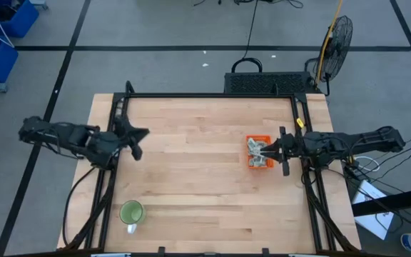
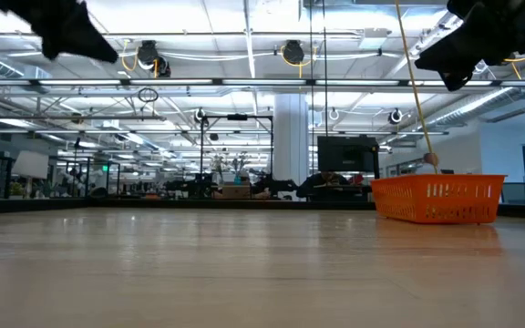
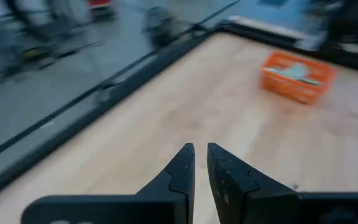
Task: Pick and place Stevia / Truvia into bins
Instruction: Return to Home Position
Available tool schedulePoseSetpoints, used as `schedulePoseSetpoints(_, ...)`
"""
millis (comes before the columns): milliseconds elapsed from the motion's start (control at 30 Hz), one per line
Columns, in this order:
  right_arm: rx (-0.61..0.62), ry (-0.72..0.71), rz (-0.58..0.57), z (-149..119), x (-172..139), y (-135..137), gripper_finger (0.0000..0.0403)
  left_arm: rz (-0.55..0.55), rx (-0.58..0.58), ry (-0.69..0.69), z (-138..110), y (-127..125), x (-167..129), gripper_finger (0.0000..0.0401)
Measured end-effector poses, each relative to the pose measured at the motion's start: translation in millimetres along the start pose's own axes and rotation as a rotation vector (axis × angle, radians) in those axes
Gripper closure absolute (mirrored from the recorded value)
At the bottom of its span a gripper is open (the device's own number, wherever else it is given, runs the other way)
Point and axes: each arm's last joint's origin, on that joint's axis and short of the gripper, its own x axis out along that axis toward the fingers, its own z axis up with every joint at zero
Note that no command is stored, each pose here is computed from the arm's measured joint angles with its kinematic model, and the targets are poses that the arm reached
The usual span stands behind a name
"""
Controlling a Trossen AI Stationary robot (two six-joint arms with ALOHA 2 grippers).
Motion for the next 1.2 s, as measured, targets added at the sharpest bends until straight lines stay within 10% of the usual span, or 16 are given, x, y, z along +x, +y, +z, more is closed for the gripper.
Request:
schedulePoseSetpoints(233, 0.002, 0.004, 0.026, -9, -5, -2, 0.0347, -0.134, -0.017, -0.186, -56, 11, 19, 0.0352)
schedulePoseSetpoints(567, -0.039, -0.227, 0.201, -33, -24, -7, 0.0346, -0.265, -0.098, -0.341, -72, 46, -8, 0.0352)
schedulePoseSetpoints(1200, -0.094, -0.304, 0.228, -69, -6, -11, 0.0346, -0.482, 0.066, -0.466, -113, 19, 40, 0.0352)
